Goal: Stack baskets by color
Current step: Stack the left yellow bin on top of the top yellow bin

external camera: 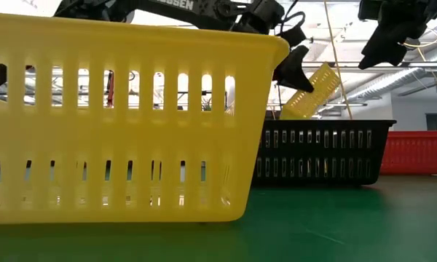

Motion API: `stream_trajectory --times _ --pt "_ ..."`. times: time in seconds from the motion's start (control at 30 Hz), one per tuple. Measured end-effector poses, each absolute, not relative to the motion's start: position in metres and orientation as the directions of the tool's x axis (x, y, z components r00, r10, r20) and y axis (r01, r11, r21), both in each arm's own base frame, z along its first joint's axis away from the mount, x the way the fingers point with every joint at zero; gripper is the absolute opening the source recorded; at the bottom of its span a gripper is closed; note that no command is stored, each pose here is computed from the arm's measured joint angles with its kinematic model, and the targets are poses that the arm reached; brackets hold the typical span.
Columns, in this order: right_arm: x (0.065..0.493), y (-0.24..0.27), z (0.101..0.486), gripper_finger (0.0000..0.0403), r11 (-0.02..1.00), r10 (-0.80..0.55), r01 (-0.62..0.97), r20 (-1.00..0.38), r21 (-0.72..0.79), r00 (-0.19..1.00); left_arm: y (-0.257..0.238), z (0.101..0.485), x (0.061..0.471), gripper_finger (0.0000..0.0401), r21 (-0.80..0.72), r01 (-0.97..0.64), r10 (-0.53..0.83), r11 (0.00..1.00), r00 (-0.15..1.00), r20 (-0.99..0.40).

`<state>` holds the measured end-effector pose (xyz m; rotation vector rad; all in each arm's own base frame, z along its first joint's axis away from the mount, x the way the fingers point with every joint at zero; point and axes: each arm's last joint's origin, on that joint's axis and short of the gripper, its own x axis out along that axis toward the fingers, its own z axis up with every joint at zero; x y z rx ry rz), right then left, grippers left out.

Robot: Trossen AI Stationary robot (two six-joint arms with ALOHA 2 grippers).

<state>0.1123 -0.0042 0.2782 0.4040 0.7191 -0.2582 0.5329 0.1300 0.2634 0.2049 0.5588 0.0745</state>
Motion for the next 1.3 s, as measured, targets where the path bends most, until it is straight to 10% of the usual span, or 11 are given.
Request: stream_trajectory --times 0.3,0.93,1.3 --pt "0.112 -0.004 0.278 0.0176 0.887 -0.092 0.371 -0.683 0.274 0.725 0.125 0.262 0.536 0.0019 0.225 -0.002 0.119 0.974 0.853 -0.508" --pt "0.109 -0.004 0.275 0.0176 0.887 -0.091 0.385 -0.718 0.257 0.69 0.118 0.265 0.529 0.018 0.246 -0.007 0.151 0.969 0.807 -0.571" --pt "0.119 -0.005 0.271 0.0176 0.954 -0.117 0.281 -0.735 0.103 0.668 0.101 0.354 0.455 0.0186 0.226 -0.06 0.204 0.972 0.688 -0.697"
